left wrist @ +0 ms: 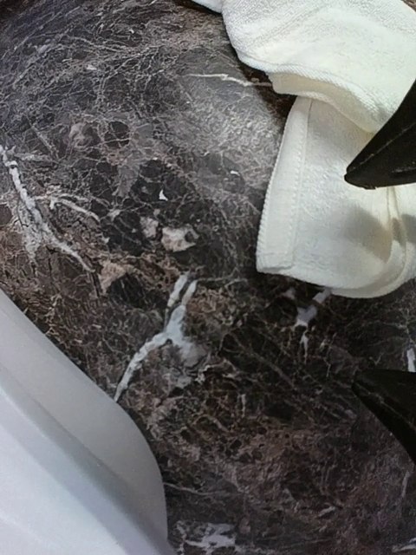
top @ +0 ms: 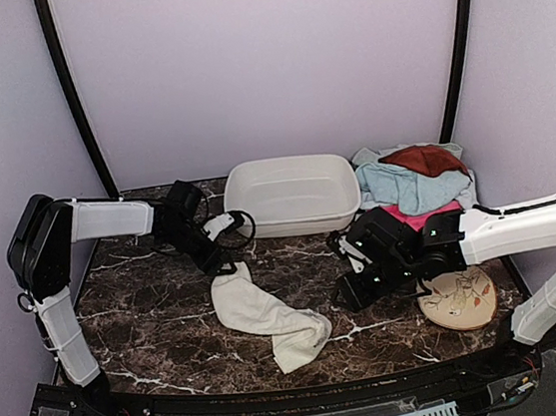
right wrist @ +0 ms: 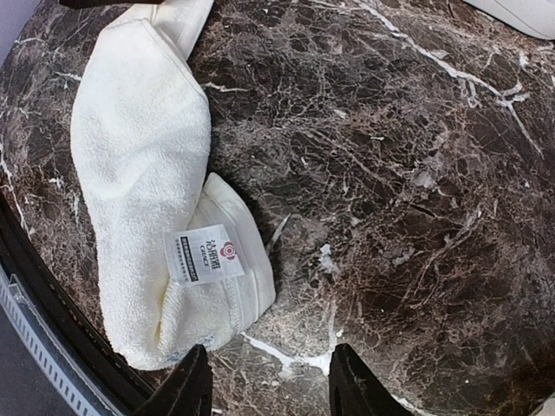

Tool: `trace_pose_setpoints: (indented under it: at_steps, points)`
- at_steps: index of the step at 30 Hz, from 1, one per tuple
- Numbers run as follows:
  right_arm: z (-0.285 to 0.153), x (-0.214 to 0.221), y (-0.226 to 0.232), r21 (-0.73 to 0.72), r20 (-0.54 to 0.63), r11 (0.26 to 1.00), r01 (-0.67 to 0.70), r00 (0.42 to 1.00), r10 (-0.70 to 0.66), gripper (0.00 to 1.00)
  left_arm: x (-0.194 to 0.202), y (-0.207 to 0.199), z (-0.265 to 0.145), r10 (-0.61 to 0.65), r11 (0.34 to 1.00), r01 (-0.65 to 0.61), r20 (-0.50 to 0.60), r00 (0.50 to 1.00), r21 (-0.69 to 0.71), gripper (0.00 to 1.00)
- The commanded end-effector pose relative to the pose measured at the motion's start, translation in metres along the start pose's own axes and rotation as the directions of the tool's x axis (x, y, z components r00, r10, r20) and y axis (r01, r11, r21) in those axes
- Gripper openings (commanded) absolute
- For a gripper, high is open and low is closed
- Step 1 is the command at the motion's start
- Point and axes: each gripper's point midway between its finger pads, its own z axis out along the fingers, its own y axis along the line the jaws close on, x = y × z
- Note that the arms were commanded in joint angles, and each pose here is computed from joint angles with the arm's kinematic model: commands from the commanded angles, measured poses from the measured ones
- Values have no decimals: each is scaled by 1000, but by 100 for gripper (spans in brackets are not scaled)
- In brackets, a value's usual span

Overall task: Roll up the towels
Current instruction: Pick up the towel from the center of the board.

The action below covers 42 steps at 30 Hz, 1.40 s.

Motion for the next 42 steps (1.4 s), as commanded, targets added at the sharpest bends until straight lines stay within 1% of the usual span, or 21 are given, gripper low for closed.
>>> trace_pose_setpoints:
  at_steps: [1,4,5,6,7,8,13,14,19,22,24,26,29,31,34,37,38,39,42]
  points:
    - [-3,-14,4,-37,54,999,-24,998,25,46,14,-20,3,-24,997,26,-30,999,74,70]
    - [-2,-19,5,-49,68,999,-24,997,27,45,18,-21,6,-23,997,26,-48,999,77,56]
    - [-1,-21,5,-51,74,998,-23,997,27,44,19,-20,7,-23,997,28,-56,998,76,50]
    - [0,-24,5,-52,78,998,-23,997,27,43,19,-19,8,-24,997,29,-64,998,72,43]
    - [0,-26,6,-53,80,998,-22,996,26,42,18,-16,8,-24,998,29,-68,997,61,32]
    - [1,-28,7,-57,84,998,-20,996,24,41,16,-14,6,-23,998,26,-66,998,50,25]
    - [3,-35,11,-67,92,998,-14,996,20,31,2,-10,-14,-14,1000,14,-28,1000,6,3]
    - [3,-36,12,-67,96,998,-12,995,18,29,-2,-10,-22,-14,1000,14,-19,1000,-5,0]
    - [0,-49,12,-38,120,999,16,993,-11,24,-19,-9,-81,54,992,-50,37,998,-112,0]
    - [0,-59,13,-12,120,999,42,992,-40,21,-26,-5,-128,104,973,-81,95,990,-217,0]
    - [2,-66,16,2,123,998,59,991,-59,21,-24,0,-155,122,956,-83,127,984,-281,0]
    - [6,-73,19,17,124,997,79,989,-80,24,-19,7,-181,129,938,-70,156,979,-338,0]
    - [18,-88,29,26,123,994,107,986,-109,29,-6,13,-210,113,924,-35,184,977,-380,0]
    - [28,-101,42,3,126,992,127,984,-126,37,10,10,-214,104,922,-32,169,980,-385,0]
    - [52,-108,60,-28,111,988,150,983,-146,42,40,0,-207,114,916,-61,110,987,-396,0]
    - [81,-102,75,-63,67,983,170,984,-166,50,64,-2,-204,107,901,-63,79,991,-430,0]
    - [92,-98,80,-74,51,982,174,984,-170,54,67,-3,-205,104,896,-58,80,991,-440,0]
    - [101,-94,84,-80,35,981,179,984,-177,56,69,-3,-207,98,892,-50,85,992,-449,0]
    - [129,-81,91,-72,-7,979,191,981,-192,58,68,-5,-217,99,881,-37,107,989,-472,0]
